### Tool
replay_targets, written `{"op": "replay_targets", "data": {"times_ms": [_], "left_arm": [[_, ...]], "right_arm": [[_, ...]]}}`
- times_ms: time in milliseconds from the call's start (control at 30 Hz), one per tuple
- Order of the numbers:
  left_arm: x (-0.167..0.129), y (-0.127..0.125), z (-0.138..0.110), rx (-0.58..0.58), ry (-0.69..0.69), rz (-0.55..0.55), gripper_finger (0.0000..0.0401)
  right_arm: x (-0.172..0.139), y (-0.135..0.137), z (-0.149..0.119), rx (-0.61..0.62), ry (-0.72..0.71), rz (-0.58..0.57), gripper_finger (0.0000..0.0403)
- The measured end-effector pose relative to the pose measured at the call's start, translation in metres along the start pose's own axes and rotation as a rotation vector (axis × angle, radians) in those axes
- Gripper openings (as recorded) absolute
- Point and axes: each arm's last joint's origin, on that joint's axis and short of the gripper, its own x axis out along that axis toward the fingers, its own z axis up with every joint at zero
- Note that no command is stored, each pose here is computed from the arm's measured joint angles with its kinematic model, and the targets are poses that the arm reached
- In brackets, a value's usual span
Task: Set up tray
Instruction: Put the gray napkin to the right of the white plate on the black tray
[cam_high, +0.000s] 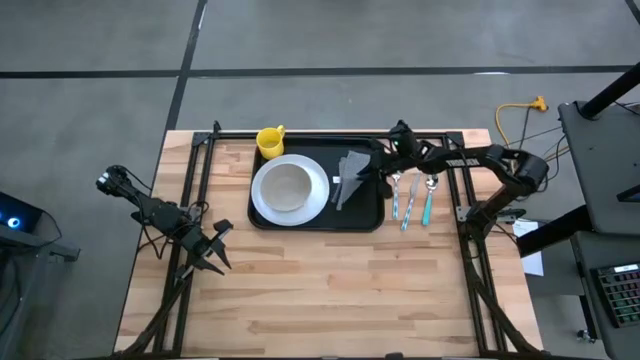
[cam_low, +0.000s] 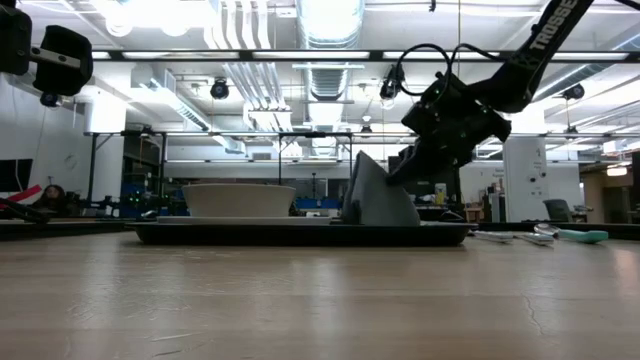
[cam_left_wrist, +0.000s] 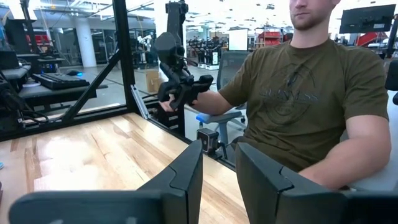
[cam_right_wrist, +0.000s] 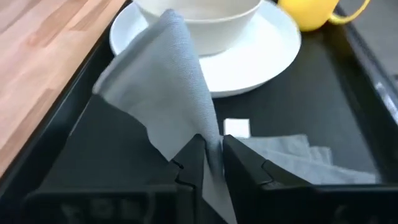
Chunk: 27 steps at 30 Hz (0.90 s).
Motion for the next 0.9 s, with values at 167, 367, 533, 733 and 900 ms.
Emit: {"op": "replay_targets", "data": {"times_ms": [167, 367, 533, 733, 900], "left_arm": [[0.000, 0.000, 0.000, 0.000, 0.000, 0.000, 0.0077], [0.000, 0.000, 0.000, 0.000, 0.000, 0.000, 0.0077], [0.000, 0.000, 0.000, 0.000, 0.000, 0.000, 0.0077], [0.000, 0.000, 0.000, 0.000, 0.000, 0.000, 0.0077], [0.000, 0.000, 0.000, 0.000, 0.000, 0.000, 0.0077]], "right_arm": [[-0.001, 0.001, -0.001, 0.033, 0.037, 0.018, 0.0094], [-0.002, 0.003, -0.003, 0.087, 0.107, 0.043, 0.0148], [-0.005, 0.001, 0.005, 0.141, 0.198, 0.074, 0.0189], [-0.013, -0.002, 0.019, 0.245, 0.357, 0.033, 0.0208], [-0.020, -0.006, 0.031, 0.308, 0.451, -0.038, 0.0210]]}}
